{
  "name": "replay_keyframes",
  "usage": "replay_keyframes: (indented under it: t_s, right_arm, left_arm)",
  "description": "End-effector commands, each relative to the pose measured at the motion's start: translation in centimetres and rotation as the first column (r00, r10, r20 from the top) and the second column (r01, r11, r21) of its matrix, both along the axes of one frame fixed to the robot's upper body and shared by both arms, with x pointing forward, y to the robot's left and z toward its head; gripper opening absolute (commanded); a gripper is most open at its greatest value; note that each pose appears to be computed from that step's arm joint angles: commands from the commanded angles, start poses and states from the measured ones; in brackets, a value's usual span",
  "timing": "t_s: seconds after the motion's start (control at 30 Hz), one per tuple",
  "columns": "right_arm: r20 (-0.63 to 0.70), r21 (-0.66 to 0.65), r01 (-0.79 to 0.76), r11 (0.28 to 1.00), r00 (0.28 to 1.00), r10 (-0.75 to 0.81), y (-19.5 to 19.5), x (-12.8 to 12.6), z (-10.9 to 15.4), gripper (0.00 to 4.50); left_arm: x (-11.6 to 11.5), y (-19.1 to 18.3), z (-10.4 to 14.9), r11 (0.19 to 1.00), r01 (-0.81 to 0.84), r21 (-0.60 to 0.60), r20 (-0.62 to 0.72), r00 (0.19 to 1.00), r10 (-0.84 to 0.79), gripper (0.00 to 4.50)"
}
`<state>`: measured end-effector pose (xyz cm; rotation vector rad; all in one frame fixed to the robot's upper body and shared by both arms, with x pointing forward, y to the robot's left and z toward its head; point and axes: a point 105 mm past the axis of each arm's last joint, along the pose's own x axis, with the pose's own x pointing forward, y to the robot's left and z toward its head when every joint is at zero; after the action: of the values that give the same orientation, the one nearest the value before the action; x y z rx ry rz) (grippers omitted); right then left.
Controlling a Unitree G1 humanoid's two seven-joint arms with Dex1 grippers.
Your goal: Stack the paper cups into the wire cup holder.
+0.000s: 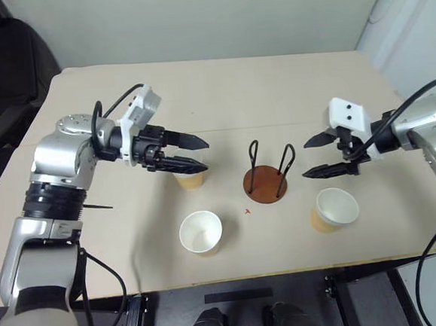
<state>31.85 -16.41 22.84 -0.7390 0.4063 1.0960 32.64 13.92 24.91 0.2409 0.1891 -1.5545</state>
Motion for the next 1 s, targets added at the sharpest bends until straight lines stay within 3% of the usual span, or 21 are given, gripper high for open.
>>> replay_keyframes:
  t_s: [0.03, 0.23, 0.57, 0.73, 0.87, 1.0]
  right_arm:
    - [0.098, 0.016, -0.029, 0.999, 0.995, 0.027, 0.1, -1.3, 3.4, 3.71]
    - [0.106, 0.024, -0.049, 0.998, 0.993, 0.046, 0.6, -3.1, 3.6, 3.71]
    - [-0.006, -0.088, -0.091, 0.992, 0.996, 0.09, 0.5, -7.3, 0.5, 3.71]
    - [-0.026, -0.156, -0.083, 0.984, 0.996, 0.08, -0.5, -8.1, -0.4, 3.71]
    - [-0.062, -0.217, -0.095, 0.972, 0.995, 0.083, -1.3, -8.8, -1.8, 3.71]
    - [-0.051, -0.27, -0.101, 0.958, 0.995, 0.09, -1.9, -8.7, -2.3, 3.71]
  left_arm:
    - [-0.6, 0.0, 1.5, 0.999, 0.043, -0.012, 0.053, 0.998, -0.043, 3.39]
    - [-0.7, -0.2, 1.7, 0.998, 0.055, -0.008, 0.072, 0.996, -0.055, 3.39]
    - [-1.2, -1.4, 2.1, 0.993, 0.115, -0.009, 0.095, 0.989, -0.114, 3.39]
    - [-1.9, -2.0, 1.9, 0.987, 0.162, 0.019, 0.1, 0.981, -0.163, 3.39]
    - [-3.7, -2.3, 0.7, 0.964, 0.243, 0.109, 0.091, 0.963, -0.253, 3.39]
    - [-4.1, -2.5, 1.3, 0.952, 0.274, 0.134, 0.13, 0.948, -0.291, 3.39]
